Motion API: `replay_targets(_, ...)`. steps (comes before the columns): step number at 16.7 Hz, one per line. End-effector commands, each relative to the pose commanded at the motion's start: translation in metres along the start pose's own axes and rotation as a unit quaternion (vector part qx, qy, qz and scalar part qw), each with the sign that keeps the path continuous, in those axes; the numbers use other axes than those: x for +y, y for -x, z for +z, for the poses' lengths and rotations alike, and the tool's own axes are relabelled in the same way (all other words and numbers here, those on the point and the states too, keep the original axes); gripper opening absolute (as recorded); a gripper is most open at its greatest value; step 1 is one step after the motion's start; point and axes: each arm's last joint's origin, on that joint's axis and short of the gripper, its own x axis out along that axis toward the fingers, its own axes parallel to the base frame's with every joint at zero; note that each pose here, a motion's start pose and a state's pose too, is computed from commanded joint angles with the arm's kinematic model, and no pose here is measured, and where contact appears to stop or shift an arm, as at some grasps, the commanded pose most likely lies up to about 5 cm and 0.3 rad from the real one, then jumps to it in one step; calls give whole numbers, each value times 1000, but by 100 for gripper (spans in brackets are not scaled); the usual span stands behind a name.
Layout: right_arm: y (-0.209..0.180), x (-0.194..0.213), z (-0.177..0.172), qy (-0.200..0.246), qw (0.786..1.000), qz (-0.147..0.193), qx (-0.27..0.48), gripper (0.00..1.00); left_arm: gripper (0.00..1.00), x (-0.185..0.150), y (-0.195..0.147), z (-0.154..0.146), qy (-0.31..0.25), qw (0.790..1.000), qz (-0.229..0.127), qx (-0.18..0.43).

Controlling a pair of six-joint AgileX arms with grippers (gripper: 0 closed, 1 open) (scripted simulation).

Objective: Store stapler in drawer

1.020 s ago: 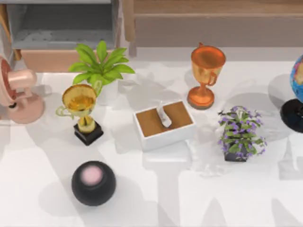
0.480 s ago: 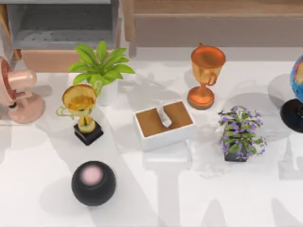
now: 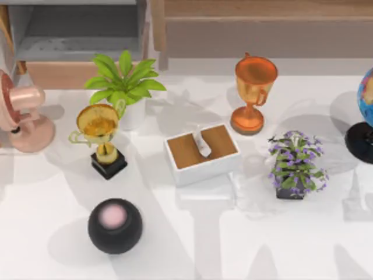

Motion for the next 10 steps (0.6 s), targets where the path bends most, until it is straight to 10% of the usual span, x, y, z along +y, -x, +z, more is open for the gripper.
replay_targets(10,0,0,0,0,1000,0,0,100,0,-34,-82,-40,28,987,-102,121)
